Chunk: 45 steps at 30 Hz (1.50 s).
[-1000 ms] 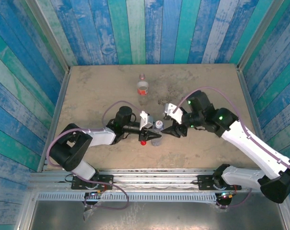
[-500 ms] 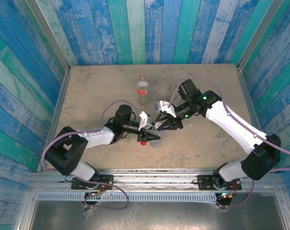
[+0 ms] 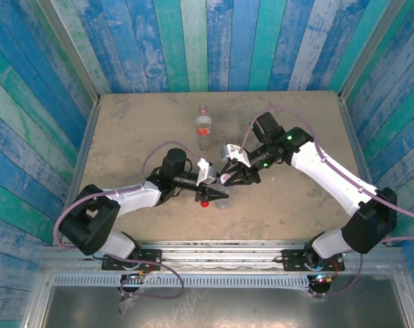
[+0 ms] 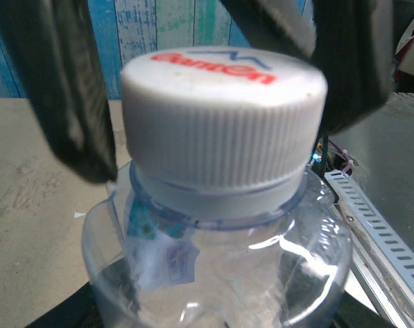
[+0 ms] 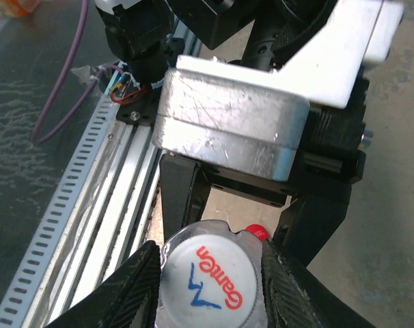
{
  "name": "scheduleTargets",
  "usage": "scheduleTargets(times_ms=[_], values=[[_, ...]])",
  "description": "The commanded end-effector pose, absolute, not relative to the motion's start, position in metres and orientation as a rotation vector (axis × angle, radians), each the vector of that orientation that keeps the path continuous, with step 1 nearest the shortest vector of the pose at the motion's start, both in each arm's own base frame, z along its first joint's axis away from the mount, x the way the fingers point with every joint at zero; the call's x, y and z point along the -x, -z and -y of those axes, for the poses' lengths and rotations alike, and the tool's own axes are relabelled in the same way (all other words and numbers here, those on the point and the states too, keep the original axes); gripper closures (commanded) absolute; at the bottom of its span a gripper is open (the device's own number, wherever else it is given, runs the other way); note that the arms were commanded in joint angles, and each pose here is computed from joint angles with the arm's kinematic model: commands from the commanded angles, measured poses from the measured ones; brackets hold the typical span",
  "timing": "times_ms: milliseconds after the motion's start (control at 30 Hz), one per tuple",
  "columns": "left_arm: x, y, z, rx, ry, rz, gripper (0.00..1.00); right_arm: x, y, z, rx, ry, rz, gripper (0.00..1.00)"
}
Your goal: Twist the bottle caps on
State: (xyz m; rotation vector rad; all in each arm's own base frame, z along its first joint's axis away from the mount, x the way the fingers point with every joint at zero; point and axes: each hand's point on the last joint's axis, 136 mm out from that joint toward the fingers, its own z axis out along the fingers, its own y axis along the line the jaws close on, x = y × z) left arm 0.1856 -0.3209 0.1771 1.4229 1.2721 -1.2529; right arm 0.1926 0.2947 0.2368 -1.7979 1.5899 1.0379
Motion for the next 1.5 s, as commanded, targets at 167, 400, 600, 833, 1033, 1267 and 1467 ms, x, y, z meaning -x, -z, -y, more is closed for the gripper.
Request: scheduleTargets(times_ms=[167,400,600,833,1033,1267,1467], values=[[-0.185,-0.202,0.321,-1.428,1.227,-1.189,0.49,-0.19,-0.242,-0.294,1.806,-1.054,-1.587,0.66],[-0.187,-0.2,0.322,-1.429,1.229,-1.199,0.49,-0.183,-0.252,-0.294,1.793,-1.093,-1.543,0.57],[-0.187,-0.197,0.322,-1.434,1.229,-1.202,0.49,-0.181,-0.252,-0.294,1.787,-1.104,-1.548,0.59],[-0.189,-0.195,0.323,-1.426,1.225,-1.216,0.49,-0.182,-0.252,-0.295,1.771,-1.125,-1.575,0.7],[-0.212,-0.199,0.323,-1.314,1.115,-1.283,0.49,-0.196,-0.234,-0.294,1.691,-1.072,-1.757,0.75],[-0.263,-0.211,0.315,-1.059,0.892,-1.367,0.52,-0.245,-0.214,-0.277,1.282,-0.792,-2.074,0.76],[-0.281,-0.223,0.317,-0.971,0.873,-1.344,0.56,-0.265,-0.206,-0.26,0.872,-0.634,-2.256,0.78]])
